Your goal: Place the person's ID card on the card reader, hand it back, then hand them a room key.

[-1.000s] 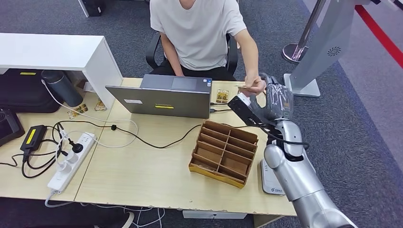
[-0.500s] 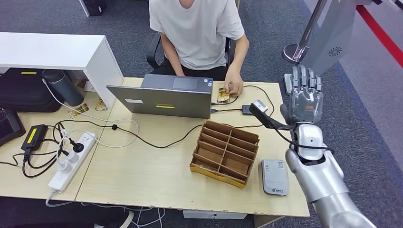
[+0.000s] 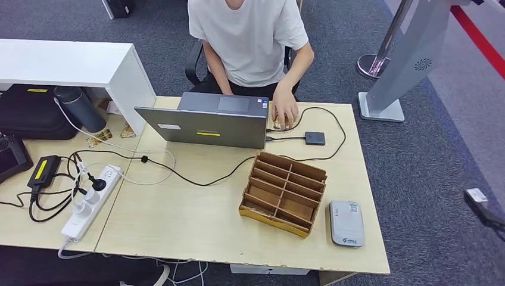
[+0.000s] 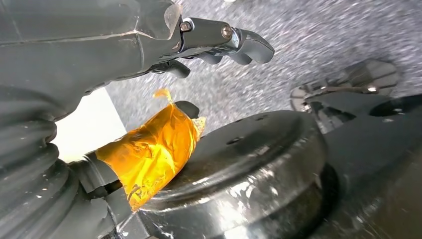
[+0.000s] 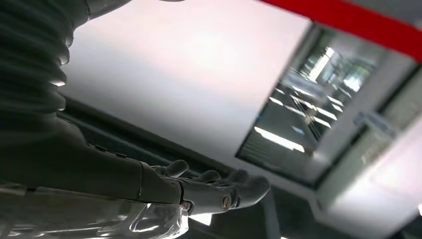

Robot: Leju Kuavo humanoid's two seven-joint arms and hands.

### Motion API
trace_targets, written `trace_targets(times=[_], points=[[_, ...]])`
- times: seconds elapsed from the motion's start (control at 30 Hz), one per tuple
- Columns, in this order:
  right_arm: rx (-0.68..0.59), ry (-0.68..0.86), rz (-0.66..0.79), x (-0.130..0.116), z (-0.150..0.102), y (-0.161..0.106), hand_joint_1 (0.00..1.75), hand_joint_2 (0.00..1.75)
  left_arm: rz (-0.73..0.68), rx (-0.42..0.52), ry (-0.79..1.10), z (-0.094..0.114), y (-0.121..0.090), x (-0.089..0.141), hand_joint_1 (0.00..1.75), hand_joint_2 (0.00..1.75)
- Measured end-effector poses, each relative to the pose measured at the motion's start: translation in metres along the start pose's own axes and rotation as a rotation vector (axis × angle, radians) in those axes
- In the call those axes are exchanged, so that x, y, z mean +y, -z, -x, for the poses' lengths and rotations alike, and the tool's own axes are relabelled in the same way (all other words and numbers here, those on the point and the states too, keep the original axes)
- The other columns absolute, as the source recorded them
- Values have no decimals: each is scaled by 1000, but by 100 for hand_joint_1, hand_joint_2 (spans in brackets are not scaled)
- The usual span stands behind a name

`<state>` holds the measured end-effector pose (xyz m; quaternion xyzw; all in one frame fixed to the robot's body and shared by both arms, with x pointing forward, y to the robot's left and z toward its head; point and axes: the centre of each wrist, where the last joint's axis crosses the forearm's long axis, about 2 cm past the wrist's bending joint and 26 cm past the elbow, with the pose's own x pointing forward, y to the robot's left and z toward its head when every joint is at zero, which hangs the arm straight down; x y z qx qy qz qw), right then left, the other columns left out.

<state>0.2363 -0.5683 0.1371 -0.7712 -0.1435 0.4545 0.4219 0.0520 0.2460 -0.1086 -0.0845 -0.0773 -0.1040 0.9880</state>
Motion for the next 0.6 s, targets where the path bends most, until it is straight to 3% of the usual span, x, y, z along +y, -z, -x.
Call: trace_targets(times=[0.13,0.27,0.43,0.6], points=[[37,-125,-338,45,38,-36,0,175,7,27,-3,2,0,2,0,175],[83,-113,-608,88,56,-85,0,175,5,40,-6,4,0,2,0,175],[129,-12,-886,139,46,-153,0,175,-41,33,-18,6,0,-2,0,175],[148,146,-1149,160,8,-218,0,175,-62,40,-42,7,1,-8,0,175]])
